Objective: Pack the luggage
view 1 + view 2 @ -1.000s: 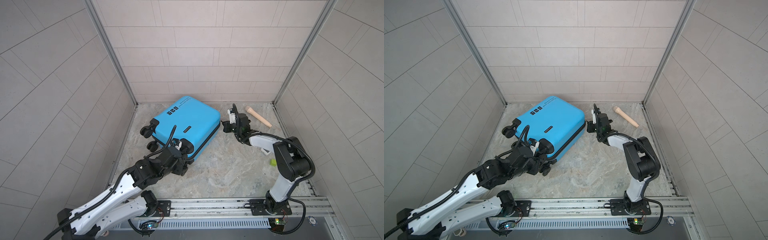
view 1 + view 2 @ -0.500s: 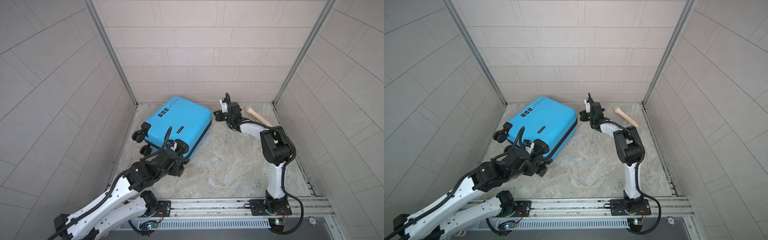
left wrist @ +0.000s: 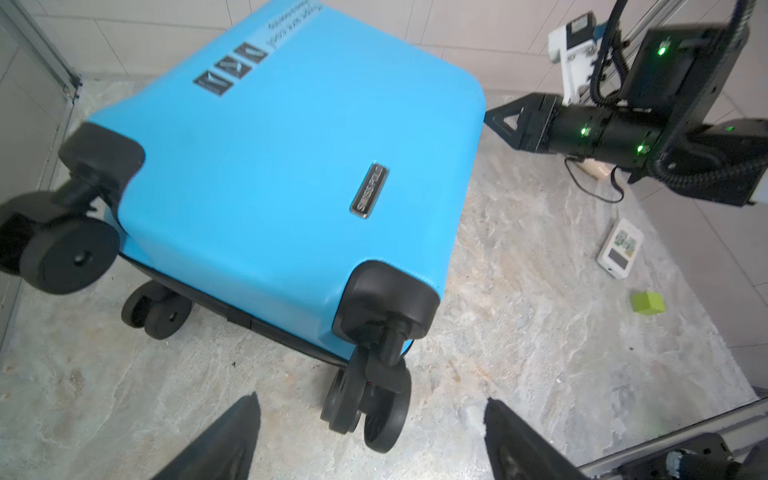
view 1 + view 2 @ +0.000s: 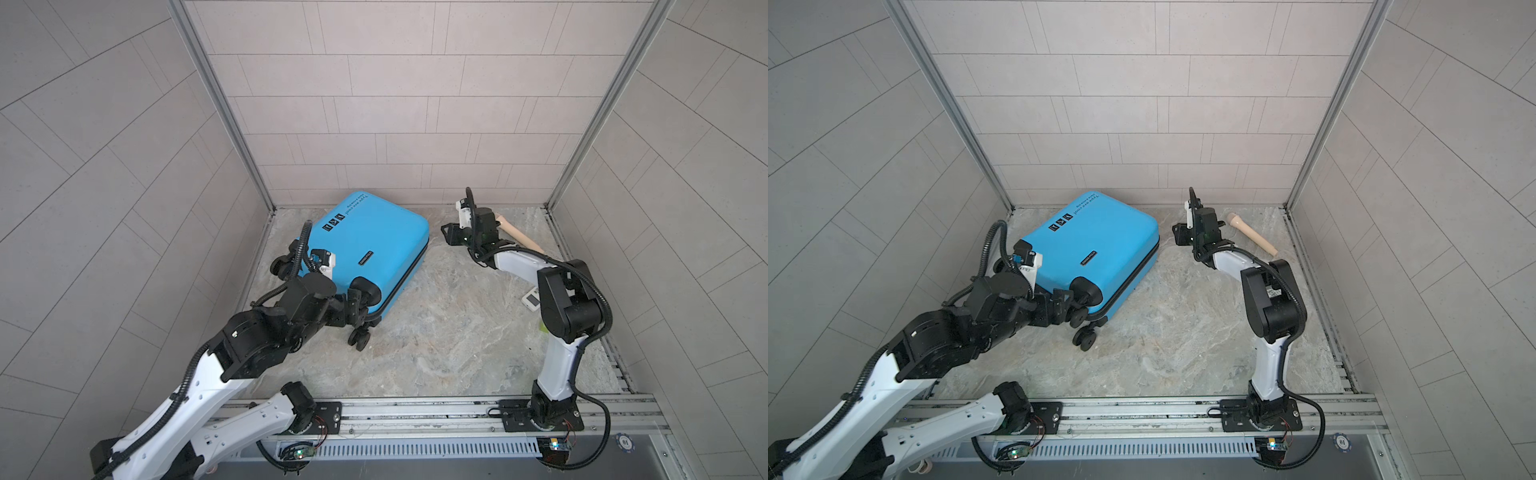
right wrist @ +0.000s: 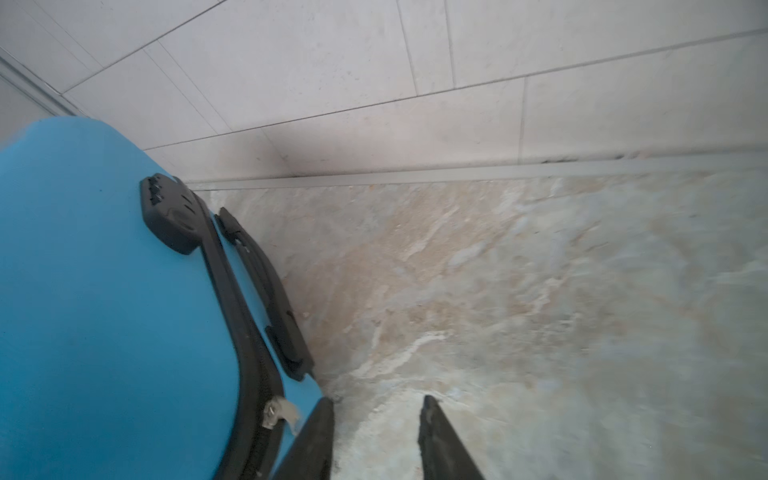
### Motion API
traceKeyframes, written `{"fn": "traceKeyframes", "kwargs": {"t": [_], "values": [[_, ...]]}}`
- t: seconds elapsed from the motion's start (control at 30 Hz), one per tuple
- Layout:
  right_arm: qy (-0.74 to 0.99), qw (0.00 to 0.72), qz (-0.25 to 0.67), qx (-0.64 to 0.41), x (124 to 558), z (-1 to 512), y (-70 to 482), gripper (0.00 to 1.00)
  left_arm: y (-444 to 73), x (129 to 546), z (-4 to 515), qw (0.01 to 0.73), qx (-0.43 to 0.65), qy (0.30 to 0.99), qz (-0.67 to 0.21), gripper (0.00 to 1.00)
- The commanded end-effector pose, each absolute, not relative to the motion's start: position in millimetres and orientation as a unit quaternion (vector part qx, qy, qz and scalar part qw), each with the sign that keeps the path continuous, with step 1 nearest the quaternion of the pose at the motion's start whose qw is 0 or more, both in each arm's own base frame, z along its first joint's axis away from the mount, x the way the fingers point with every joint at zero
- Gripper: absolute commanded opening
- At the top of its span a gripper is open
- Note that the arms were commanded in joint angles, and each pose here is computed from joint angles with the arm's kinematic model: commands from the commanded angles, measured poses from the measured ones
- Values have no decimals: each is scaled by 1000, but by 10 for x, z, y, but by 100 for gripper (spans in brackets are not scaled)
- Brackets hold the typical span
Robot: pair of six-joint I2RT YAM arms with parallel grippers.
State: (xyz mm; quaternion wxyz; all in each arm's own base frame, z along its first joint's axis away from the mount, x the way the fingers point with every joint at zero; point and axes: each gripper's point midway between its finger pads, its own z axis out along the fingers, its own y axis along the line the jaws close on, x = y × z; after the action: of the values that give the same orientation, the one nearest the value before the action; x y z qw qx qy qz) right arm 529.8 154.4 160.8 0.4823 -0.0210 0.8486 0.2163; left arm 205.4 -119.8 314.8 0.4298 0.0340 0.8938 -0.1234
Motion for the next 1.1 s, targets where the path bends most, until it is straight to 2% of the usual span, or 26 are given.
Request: {"fn": "traceKeyframes", "kwargs": {"t": [0.0, 0.23, 0.4, 0.5, 0.67, 0.87, 1.07], "values": [[845, 501, 187, 2, 5176, 1798, 1340, 50, -1125, 2312, 3362, 447, 19, 890, -82, 90], [856, 470, 216, 25, 4762, 1820, 1316, 54, -695, 3236, 3470, 429, -79, 898, -62, 90], [882, 406, 237, 27, 4401, 1692, 1365, 50, -223, 3979, 3280, 405, -164, 897, -63, 89], [880, 382, 283, 2, 4127, 1667, 1531, 49, -26, 4359, 3143, 394, -193, 898, -46, 89], [878, 383, 278, -64, 3585, 1647, 1801, 58, 77, 4928, 2793, 355, -206, 911, -30, 87], [877, 382, 267, -112, 3064, 1577, 1968, 59, -56, 5354, 2272, 287, -185, 940, -27, 85], [880, 379, 252, -131, 2708, 1413, 1964, 59, -366, 5470, 1881, 250, -157, 954, -54, 83]]}}
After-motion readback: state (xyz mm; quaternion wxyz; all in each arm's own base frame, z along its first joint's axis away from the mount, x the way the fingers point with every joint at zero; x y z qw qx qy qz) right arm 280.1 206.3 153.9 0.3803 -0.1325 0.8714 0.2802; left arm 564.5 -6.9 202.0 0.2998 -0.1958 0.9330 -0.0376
